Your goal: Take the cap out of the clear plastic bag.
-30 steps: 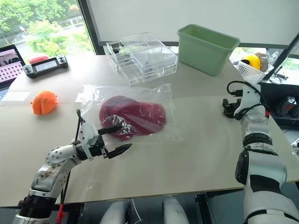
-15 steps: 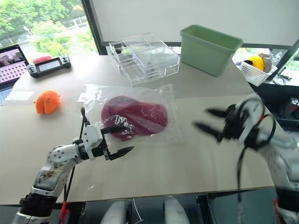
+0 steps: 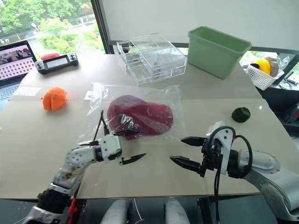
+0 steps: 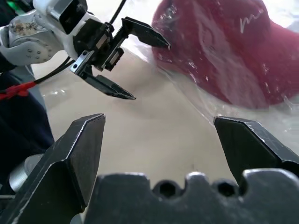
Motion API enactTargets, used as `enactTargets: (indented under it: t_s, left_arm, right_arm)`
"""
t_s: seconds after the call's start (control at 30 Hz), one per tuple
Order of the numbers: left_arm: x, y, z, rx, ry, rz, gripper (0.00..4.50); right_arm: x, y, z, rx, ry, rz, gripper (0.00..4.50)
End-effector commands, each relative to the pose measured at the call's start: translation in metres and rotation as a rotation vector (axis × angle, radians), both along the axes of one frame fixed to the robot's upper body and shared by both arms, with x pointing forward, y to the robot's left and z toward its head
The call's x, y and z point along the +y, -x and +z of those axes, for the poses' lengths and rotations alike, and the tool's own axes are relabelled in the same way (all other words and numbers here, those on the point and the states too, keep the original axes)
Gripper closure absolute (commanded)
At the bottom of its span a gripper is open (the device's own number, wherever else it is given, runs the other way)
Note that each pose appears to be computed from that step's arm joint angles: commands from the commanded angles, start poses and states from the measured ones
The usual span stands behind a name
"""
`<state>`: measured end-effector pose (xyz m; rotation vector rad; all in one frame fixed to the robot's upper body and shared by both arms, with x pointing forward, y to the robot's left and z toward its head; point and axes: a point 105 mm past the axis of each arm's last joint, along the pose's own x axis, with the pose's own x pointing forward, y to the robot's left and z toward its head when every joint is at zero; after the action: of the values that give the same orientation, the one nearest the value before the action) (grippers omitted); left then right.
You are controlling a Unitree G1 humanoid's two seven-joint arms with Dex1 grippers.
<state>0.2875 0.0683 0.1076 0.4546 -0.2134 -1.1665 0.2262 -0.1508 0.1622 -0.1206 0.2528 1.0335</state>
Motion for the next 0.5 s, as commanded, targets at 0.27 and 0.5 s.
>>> enactTargets:
  t_s: [0.27,0.5]
  left_arm:
    - [-0.056,-0.027,-0.022,-0.092,-0.066,0.030,0.00]
    - [-0.073,-0.032,-0.027,-0.125,-0.112,0.034,0.00]
  right_arm:
    - [-0.008,0.018,0.025,-0.075,0.004,-0.083,0.03]
    - [-0.008,0.018,0.027,-0.082,0.002,-0.105,0.03]
